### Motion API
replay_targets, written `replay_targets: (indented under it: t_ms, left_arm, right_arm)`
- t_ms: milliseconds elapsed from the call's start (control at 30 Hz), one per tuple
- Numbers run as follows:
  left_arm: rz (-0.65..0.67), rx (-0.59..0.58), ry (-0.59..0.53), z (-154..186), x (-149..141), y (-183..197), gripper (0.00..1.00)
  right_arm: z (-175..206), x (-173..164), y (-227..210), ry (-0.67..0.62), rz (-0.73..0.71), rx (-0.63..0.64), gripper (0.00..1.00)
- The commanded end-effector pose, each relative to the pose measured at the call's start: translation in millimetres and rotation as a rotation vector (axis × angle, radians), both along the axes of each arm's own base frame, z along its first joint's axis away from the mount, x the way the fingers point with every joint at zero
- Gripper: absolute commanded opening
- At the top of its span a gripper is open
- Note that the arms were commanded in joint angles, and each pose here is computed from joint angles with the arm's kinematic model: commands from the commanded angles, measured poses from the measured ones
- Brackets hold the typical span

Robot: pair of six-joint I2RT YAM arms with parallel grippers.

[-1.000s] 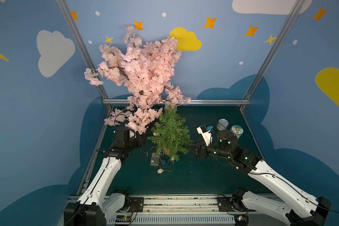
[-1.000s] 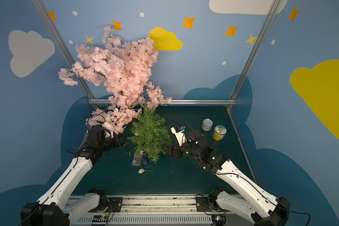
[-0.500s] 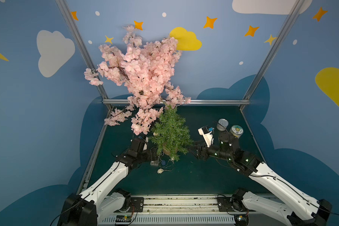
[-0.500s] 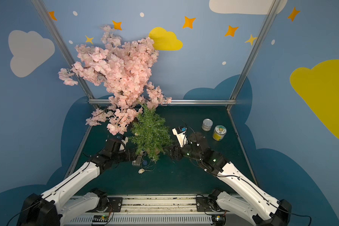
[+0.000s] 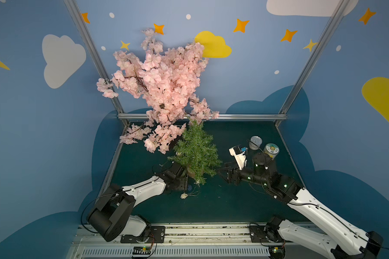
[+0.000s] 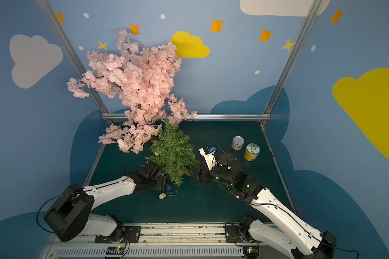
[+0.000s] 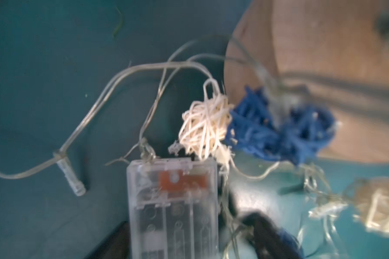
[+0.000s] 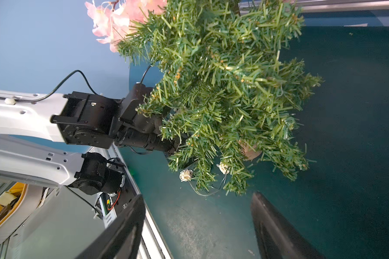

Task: Remove string lights from the small christmas tree
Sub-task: Pick up the light string from the center of the board.

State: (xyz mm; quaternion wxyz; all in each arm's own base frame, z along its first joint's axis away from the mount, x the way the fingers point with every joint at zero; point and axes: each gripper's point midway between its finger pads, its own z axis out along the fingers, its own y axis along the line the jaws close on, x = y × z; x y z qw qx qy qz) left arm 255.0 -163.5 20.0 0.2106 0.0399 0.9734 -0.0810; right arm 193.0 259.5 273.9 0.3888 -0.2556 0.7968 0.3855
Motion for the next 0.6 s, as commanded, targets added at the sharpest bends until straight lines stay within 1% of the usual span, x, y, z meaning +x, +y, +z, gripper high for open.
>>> replay_targets:
  t_ms: [0, 33, 100, 133, 167, 200, 333, 467, 567]
  left_arm:
    - [-0.008, 0.035, 0.051, -13, -16, -13, 0.57]
    - [-0.027, 0.047, 0.052, -12, -19, -21, 0.52]
    - [-0.065, 0.060, 0.057, -12, -26, -37, 0.48]
    - [-0.080, 0.060, 0.060, -11, -29, -46, 0.42]
    - [-0.097, 0.054, 0.061, -9, -33, -55, 0.39]
    - [-0.112, 0.048, 0.063, -8, -36, -64, 0.37]
    - [-0.168, -0.022, 0.053, 1, -47, -111, 0.32]
    - [-0.215, -0.062, 0.030, 13, -45, -158, 0.31]
    - [-0.241, -0.118, 0.026, 16, -40, -192, 0.31]
  right_arm:
    - [-1, -1, -6, -0.009, -0.020, -0.003, 0.75]
    - [-1, -1, -7, -0.012, -0.022, -0.004, 0.75]
    - [-1, -2, -10, -0.017, -0.028, -0.007, 0.75]
    - [-1, -2, -10, -0.020, -0.030, -0.007, 0.75]
    - [-1, -3, -12, -0.023, -0.031, -0.009, 0.75]
    - [-1, -3, -13, -0.025, -0.034, -0.011, 0.75]
    - [-2, -3, -20, -0.042, -0.052, -0.028, 0.75]
    - [0, -1, -28, -0.052, -0.075, -0.027, 0.76]
    - [0, 1, -36, -0.049, -0.093, -0.035, 0.76]
